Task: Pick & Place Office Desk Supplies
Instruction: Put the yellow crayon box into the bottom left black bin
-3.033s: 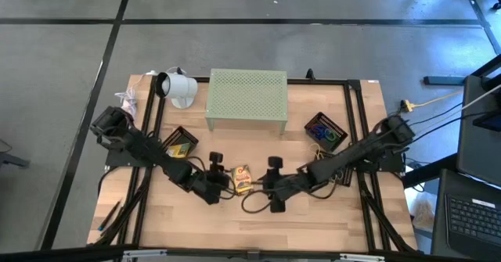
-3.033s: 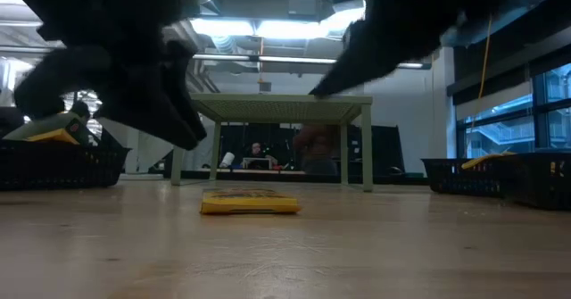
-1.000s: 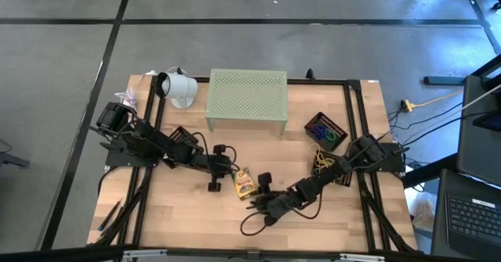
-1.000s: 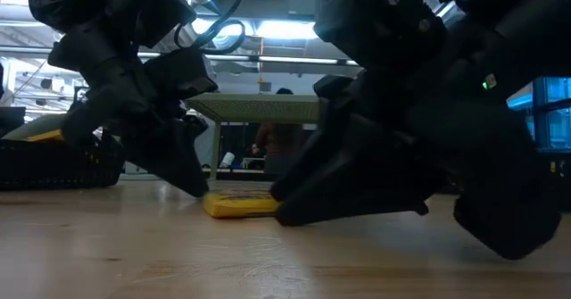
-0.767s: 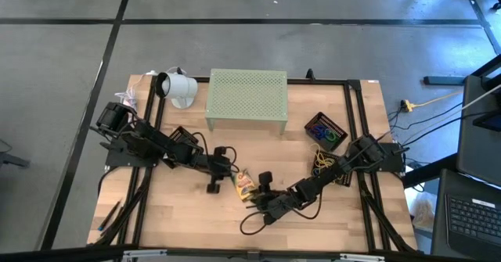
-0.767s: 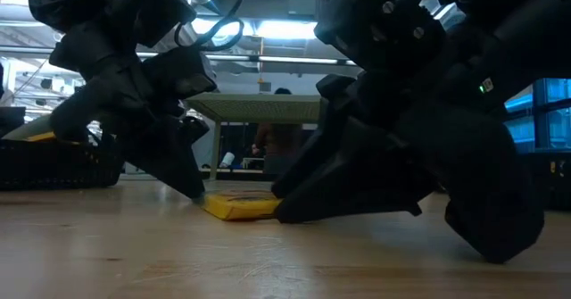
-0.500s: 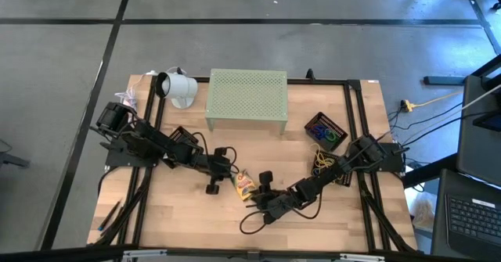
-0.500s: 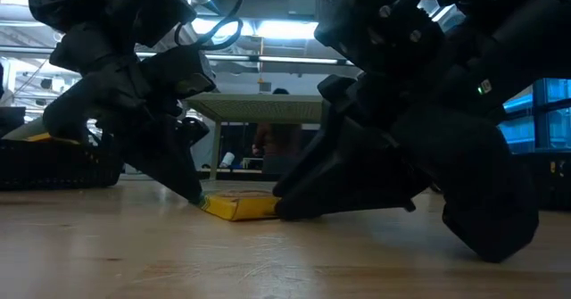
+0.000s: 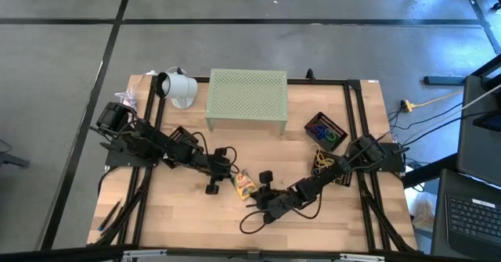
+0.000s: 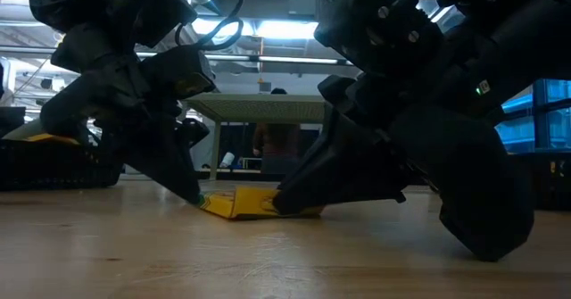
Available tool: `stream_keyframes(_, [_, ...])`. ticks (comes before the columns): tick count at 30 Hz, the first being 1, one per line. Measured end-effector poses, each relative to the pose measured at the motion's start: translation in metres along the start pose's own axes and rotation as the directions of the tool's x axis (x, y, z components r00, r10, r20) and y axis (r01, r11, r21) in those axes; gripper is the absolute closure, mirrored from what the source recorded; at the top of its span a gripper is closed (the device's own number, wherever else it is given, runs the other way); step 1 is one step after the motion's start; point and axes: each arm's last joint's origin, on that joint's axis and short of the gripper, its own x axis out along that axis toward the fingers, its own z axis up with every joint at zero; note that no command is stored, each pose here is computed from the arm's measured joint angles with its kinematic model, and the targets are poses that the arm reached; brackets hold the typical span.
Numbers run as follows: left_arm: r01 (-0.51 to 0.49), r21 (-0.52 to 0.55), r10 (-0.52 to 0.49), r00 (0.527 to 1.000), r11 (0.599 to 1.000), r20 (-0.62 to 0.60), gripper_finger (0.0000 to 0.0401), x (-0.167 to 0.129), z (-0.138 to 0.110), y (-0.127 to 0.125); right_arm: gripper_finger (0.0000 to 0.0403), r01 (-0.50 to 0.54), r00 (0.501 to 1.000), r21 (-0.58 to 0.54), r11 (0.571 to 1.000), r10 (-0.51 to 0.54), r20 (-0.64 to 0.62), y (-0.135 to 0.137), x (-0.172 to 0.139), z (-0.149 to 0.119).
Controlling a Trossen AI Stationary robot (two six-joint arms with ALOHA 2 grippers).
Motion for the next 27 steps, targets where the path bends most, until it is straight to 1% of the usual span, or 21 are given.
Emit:
stream_keyframes(2, [-0.006,0.0,0.006,1.0,1.0,0.001,0.0384,0.0,0.0,0.0,0.0396,-0.002,1.0,0.0,1.0,0.002,0.001,0.0,0.0,0.0])
stream_keyframes(8, [-0.015,0.0,0.015,1.0,1.0,0.002,0.0384,0.0,0.0,0.001,0.04,-0.025,1.0,0.012,1.0,0.025,0.007,-0.002,-0.004,0.007])
stream_keyframes(15, [-0.013,-0.002,0.013,1.0,1.0,0.012,0.0384,-0.005,0.003,0.0,0.0401,-0.052,0.996,0.055,0.997,0.048,0.073,-0.012,-0.019,0.031])
stream_keyframes(19, [-0.007,0.002,0.007,0.999,1.0,0.037,0.0384,-0.021,0.01,0.0,0.0402,-0.056,0.995,0.096,0.994,0.047,0.09,-0.018,-0.028,0.04])
stream_keyframes(23, [-0.004,0.037,0.002,0.998,0.999,0.055,0.0381,-0.043,0.016,0.0,0.0402,-0.059,0.995,0.132,0.99,0.047,0.091,-0.024,-0.038,0.046])
stream_keyframes(27, [0.025,0.09,-0.035,0.992,0.996,0.12,0.0361,-0.065,0.023,-0.006,0.0402,-0.067,0.992,0.161,0.985,0.048,0.12,-0.031,-0.048,0.055])
